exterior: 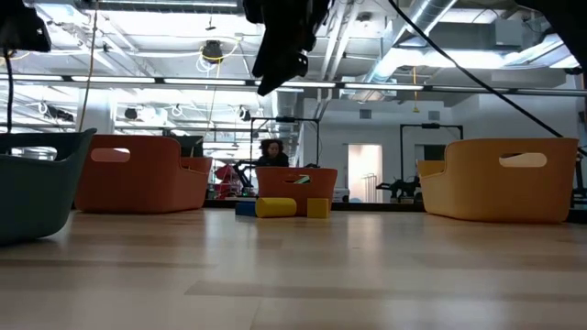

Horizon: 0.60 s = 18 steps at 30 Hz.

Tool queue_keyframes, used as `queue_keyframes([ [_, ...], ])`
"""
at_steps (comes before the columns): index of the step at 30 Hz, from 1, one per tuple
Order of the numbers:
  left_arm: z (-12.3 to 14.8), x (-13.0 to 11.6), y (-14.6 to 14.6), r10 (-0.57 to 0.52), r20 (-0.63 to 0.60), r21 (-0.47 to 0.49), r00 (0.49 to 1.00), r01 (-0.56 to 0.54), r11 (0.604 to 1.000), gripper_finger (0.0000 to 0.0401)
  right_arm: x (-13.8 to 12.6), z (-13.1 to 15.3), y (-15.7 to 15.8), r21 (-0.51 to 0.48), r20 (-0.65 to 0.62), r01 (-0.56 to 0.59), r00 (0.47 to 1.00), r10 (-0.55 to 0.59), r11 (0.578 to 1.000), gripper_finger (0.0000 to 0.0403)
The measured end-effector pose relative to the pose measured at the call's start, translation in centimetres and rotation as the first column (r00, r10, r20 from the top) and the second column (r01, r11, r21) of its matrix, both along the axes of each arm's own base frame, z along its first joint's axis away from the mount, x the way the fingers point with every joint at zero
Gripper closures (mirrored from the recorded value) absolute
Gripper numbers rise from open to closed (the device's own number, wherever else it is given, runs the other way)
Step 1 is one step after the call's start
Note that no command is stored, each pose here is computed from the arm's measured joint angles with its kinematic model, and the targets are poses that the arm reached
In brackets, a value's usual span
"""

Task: Sort blocks
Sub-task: Put the blue game piece into the blue bin

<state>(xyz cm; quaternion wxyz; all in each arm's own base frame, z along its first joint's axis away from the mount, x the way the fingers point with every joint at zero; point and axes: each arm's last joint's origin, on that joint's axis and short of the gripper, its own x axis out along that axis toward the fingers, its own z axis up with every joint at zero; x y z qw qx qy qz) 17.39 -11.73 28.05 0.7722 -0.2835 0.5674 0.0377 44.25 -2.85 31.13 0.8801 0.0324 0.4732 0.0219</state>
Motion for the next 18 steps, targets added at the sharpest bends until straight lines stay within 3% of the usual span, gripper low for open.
queue_keyframes([
  [11, -4.8, 0.4, -0.6, 0.125, -0.063, 0.012, 0.990, -0.124, 0.992, 0.0251, 0.1, 0.0, 0.3, -0.003, 0.009, -0.009, 1.000, 0.009, 1.000, 0.0137],
  [18, -4.7, 0.6, -0.7, 0.115, -0.025, -0.006, 0.993, -0.115, 0.993, 0.0191, 0.1, 0.0, 0.6, -0.028, 0.011, -0.052, 0.999, 0.052, 0.998, 0.0137],
])
